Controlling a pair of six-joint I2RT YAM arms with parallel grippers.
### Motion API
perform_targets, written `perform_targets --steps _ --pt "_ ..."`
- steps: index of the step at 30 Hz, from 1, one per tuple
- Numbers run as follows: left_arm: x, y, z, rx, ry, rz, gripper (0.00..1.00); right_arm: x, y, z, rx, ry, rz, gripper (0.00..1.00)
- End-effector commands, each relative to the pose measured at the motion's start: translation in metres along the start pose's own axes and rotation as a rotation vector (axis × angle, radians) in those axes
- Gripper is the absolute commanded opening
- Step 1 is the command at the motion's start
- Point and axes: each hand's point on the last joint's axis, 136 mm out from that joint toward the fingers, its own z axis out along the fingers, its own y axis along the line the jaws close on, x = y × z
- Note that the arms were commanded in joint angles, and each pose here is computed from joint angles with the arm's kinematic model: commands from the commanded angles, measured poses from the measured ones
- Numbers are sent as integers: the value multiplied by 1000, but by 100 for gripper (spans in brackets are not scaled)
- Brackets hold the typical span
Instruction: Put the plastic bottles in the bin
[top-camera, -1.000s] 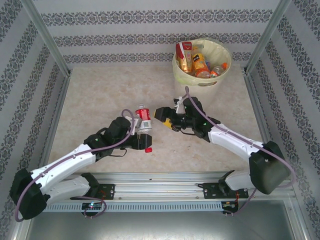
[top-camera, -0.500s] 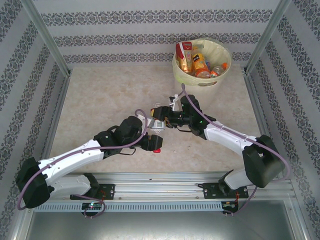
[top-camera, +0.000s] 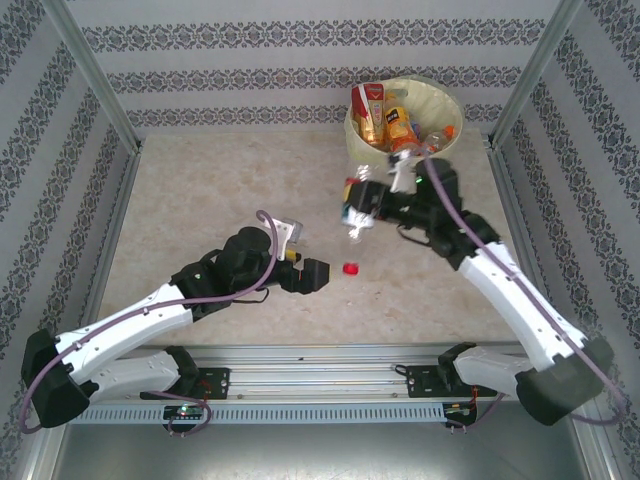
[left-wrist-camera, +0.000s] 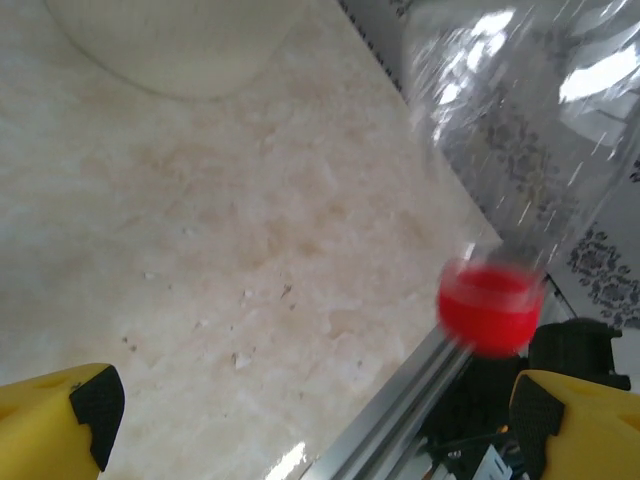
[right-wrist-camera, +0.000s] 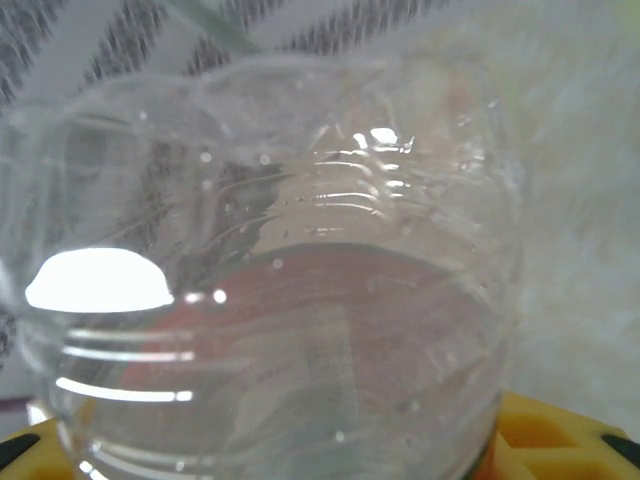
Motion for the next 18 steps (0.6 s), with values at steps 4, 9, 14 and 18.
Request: perform_targets --steps 4,9,14,18 --pt "-40 -17 -13 15 -148 93 100 -82 0 -68 202 -193 -190 49" --pt "-40 -15 -14 3 -150 107 100 -153 5 -95 333 -356 -296 49" --pt "-39 -11 -20 -18 -158 116 100 -211 3 -105 472 -487 -381 49" --pt "-41 -10 -27 -32 -175 132 100 -243 -7 -102 572 -533 -430 48"
